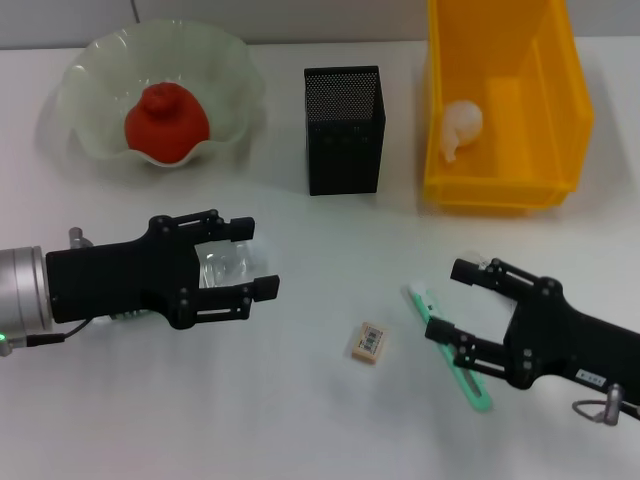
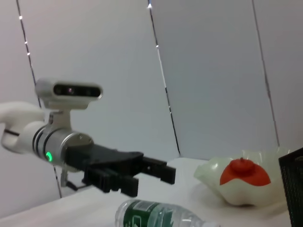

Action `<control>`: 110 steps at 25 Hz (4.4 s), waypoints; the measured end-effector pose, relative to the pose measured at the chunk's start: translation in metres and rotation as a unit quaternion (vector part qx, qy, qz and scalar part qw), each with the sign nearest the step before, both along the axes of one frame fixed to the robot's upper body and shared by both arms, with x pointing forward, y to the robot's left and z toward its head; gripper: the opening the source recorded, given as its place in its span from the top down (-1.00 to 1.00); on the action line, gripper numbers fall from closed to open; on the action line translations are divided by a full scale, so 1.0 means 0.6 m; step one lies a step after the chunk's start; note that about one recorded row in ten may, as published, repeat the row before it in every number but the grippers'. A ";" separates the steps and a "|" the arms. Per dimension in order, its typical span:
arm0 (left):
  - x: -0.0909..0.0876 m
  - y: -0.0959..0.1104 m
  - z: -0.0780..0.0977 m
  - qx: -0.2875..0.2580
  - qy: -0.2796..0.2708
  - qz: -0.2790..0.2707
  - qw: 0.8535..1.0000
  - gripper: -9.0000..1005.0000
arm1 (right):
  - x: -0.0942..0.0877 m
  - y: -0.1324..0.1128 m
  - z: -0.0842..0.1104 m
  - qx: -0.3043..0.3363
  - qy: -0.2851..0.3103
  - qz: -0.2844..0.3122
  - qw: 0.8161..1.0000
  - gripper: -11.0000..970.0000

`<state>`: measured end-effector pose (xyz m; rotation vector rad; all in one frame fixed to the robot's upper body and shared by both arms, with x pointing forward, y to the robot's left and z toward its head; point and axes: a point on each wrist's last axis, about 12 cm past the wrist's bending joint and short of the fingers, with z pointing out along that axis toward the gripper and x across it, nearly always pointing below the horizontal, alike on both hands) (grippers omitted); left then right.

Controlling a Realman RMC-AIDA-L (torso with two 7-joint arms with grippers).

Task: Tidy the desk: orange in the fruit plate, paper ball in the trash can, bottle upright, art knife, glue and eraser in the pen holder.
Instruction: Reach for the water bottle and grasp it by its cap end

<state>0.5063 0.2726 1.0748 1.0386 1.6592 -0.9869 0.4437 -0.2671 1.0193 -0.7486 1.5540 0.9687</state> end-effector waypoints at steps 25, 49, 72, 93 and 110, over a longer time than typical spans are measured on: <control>-0.004 0.001 0.001 -0.003 0.000 -0.005 1.000 -0.54 | 0.200 -0.005 0.296 -0.257 0.262 0.004 0.930 -0.60; 0.053 0.000 0.064 0.035 0.015 0.022 0.999 -0.54 | 0.186 0.013 0.263 -0.279 0.253 0.041 0.925 -0.60; 0.141 -0.102 0.105 0.325 0.090 -0.016 0.941 -0.54 | 0.066 -0.019 0.066 -0.056 0.076 0.087 0.992 -0.60; 0.142 -0.177 0.109 0.452 0.046 -0.029 0.890 -0.53 | 0.060 -0.004 0.053 -0.034 0.098 0.094 0.990 -0.60; 0.146 -0.177 0.089 0.452 0.043 -0.010 0.891 -0.15 | 0.059 0.000 0.050 -0.027 0.106 0.098 0.989 -0.60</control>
